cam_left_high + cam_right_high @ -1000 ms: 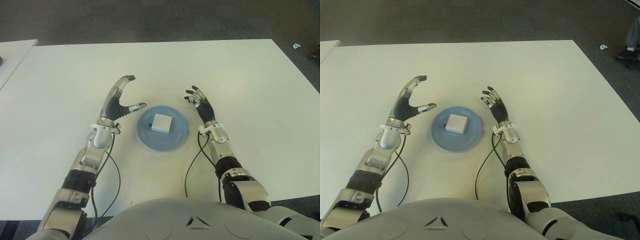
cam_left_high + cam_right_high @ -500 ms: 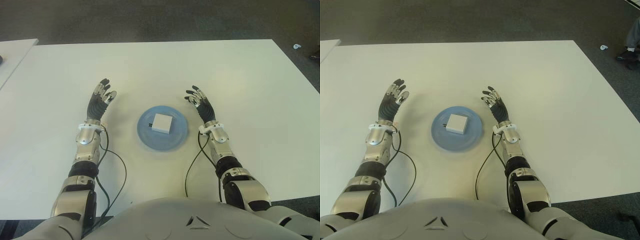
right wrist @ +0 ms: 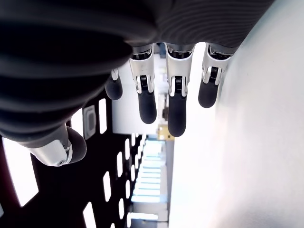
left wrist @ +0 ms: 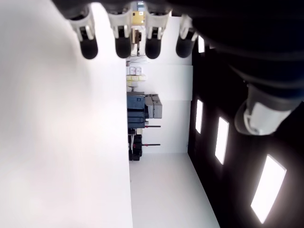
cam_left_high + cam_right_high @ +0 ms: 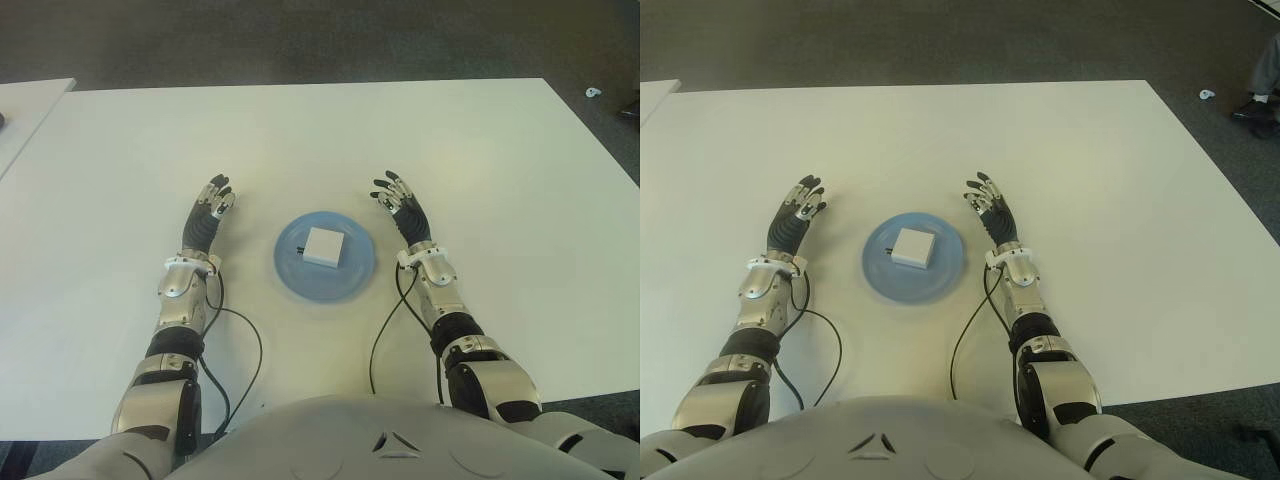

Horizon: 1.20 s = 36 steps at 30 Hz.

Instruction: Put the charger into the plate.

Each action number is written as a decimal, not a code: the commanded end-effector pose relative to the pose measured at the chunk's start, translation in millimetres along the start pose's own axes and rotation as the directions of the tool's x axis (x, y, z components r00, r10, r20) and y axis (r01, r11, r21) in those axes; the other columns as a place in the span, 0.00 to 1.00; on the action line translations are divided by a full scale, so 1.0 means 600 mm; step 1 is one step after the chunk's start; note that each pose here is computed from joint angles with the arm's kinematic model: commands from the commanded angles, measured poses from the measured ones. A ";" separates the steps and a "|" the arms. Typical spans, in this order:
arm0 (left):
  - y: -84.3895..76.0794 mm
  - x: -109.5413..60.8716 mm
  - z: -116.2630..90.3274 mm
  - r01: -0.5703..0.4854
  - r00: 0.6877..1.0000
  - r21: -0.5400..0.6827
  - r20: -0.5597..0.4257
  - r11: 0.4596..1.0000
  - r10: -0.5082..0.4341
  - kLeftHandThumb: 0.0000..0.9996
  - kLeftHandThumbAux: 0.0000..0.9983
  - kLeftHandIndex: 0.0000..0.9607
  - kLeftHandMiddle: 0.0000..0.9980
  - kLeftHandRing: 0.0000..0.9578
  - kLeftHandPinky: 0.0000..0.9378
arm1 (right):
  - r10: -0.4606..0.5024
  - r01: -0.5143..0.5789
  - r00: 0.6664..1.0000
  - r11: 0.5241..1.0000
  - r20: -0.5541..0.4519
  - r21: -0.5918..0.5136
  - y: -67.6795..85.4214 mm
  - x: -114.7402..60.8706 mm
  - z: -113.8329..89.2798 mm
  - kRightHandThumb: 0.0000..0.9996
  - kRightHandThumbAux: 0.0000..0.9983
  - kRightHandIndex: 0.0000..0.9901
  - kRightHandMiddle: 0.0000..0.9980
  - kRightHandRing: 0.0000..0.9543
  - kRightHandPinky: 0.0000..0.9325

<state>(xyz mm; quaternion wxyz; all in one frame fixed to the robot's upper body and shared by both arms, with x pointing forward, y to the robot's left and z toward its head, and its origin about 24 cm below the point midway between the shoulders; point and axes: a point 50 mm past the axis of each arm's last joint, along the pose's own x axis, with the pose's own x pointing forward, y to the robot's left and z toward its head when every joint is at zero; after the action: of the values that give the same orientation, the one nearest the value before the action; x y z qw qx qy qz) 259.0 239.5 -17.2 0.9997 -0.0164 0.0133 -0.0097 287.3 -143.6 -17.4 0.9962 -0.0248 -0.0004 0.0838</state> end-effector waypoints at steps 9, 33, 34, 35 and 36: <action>-0.008 -0.015 -0.022 0.018 0.999 -0.060 -0.049 0.998 -0.021 0.01 0.42 0.00 0.00 0.00 0.00 | -0.042 0.046 0.976 0.999 -0.214 0.014 -0.003 -0.059 -0.072 0.07 0.47 0.00 0.23 0.28 0.17; -0.023 -0.036 -0.049 0.079 0.990 0.001 -0.120 0.997 -0.078 0.02 0.42 0.00 0.00 0.00 0.00 | -0.135 0.137 0.970 0.991 -0.202 -0.003 -0.032 -0.065 -0.071 0.07 0.49 0.00 0.26 0.28 0.17; -0.026 -0.036 -0.049 0.083 0.989 0.000 -0.120 0.997 -0.082 0.01 0.42 0.00 0.00 0.00 0.00 | -0.138 0.141 0.970 0.990 -0.202 -0.003 -0.034 -0.065 -0.071 0.07 0.49 0.00 0.26 0.28 0.16; -0.028 -0.035 -0.050 0.086 0.989 0.000 -0.120 0.996 -0.085 0.01 0.43 0.00 0.00 0.00 0.00 | -0.141 0.143 0.969 0.990 -0.202 -0.004 -0.036 -0.066 -0.071 0.07 0.49 0.00 0.26 0.28 0.16; -0.030 -0.035 -0.051 0.091 0.989 0.000 -0.120 0.996 -0.090 0.01 0.43 0.00 0.00 0.00 0.00 | -0.149 0.151 0.968 0.989 -0.201 -0.008 -0.039 -0.066 -0.070 0.07 0.49 0.00 0.26 0.28 0.16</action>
<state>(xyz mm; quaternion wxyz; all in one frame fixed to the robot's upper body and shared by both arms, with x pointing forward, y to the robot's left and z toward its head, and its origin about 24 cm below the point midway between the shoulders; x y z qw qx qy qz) 250.3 228.6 -25.8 0.9988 -0.0048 0.0208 -0.0438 286.3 -162.4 -17.2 0.9990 -0.0335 -0.0025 0.0292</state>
